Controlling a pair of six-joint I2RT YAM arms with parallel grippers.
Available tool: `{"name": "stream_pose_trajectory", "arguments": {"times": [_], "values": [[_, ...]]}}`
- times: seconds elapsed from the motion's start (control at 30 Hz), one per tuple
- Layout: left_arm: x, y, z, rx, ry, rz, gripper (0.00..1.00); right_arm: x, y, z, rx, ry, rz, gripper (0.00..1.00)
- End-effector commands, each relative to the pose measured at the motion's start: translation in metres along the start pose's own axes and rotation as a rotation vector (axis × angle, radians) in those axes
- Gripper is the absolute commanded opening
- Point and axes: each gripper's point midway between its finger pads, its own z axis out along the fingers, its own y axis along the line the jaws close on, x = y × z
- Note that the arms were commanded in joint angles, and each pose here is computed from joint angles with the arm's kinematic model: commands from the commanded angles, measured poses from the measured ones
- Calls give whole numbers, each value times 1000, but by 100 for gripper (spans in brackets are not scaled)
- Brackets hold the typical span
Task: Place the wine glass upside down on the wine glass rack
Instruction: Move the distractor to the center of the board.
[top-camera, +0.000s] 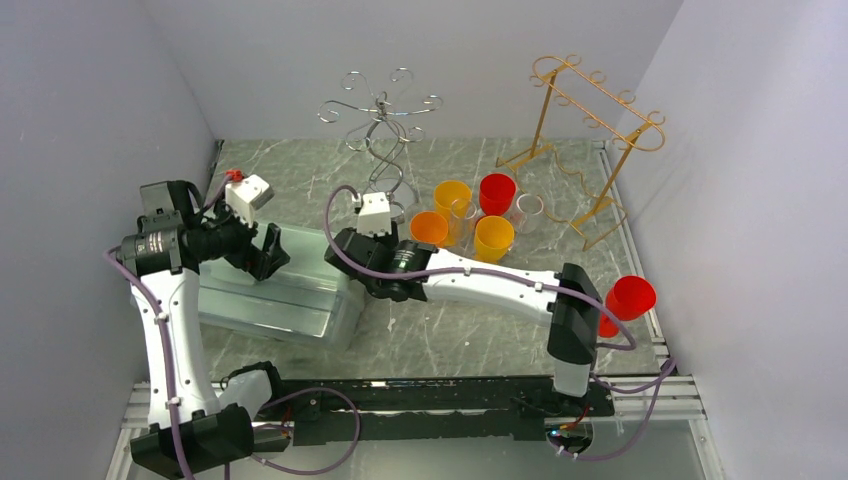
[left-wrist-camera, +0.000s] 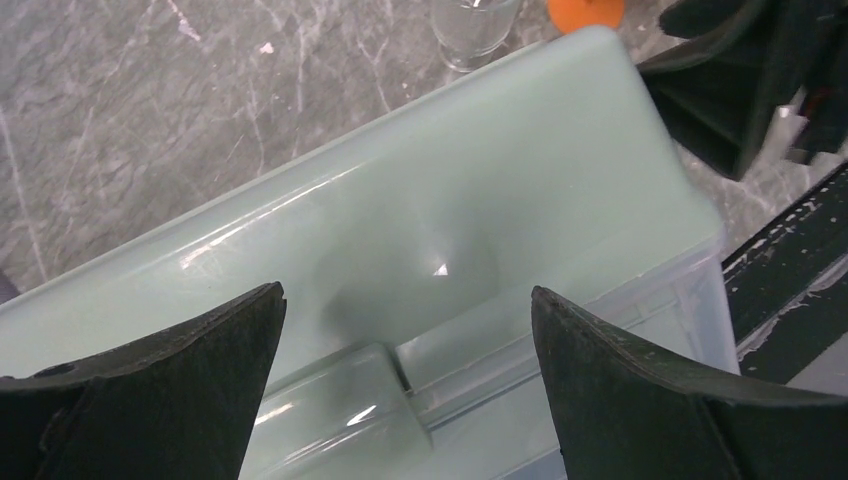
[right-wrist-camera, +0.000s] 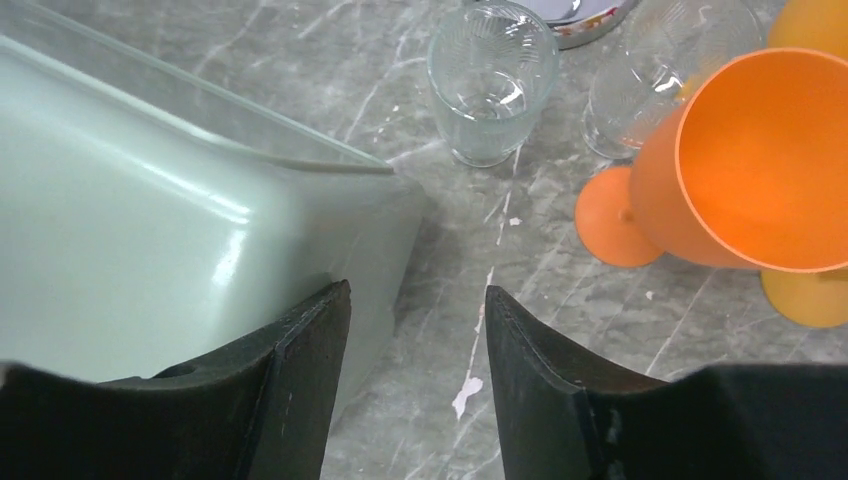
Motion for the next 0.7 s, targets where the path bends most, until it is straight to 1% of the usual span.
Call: {"name": "stream_pose_trajectory", "arguments": {"times": [0.0, 0.03, 0.13, 0.2, 0.3, 0.47, 0.57, 0.67], "values": [[-13, 22, -5, -105, -21, 31, 99, -38, 13, -45, -135, -98, 66, 53], [-15, 31, -3, -132, -24, 23, 99, -36, 14, -52, -150, -104, 62, 52], [-24, 68, 3, -249, -24, 23, 99, -20, 21, -73, -210, -92, 35, 44], [-26, 95, 5, -321, 5, 23, 99, -2, 34, -87, -273, -80, -8, 40], [-31, 127, 8, -389, 50, 14, 99, 24, 51, -99, -344, -58, -85, 36], [-45, 171, 10, -496, 49, 22, 99, 53, 77, -115, -514, 0, -155, 27], [-44, 192, 15, -545, 72, 30, 99, 66, 85, -122, -606, 27, -187, 22], [-32, 215, 19, -614, 129, 40, 99, 73, 95, -124, -670, 46, -232, 18]]}}
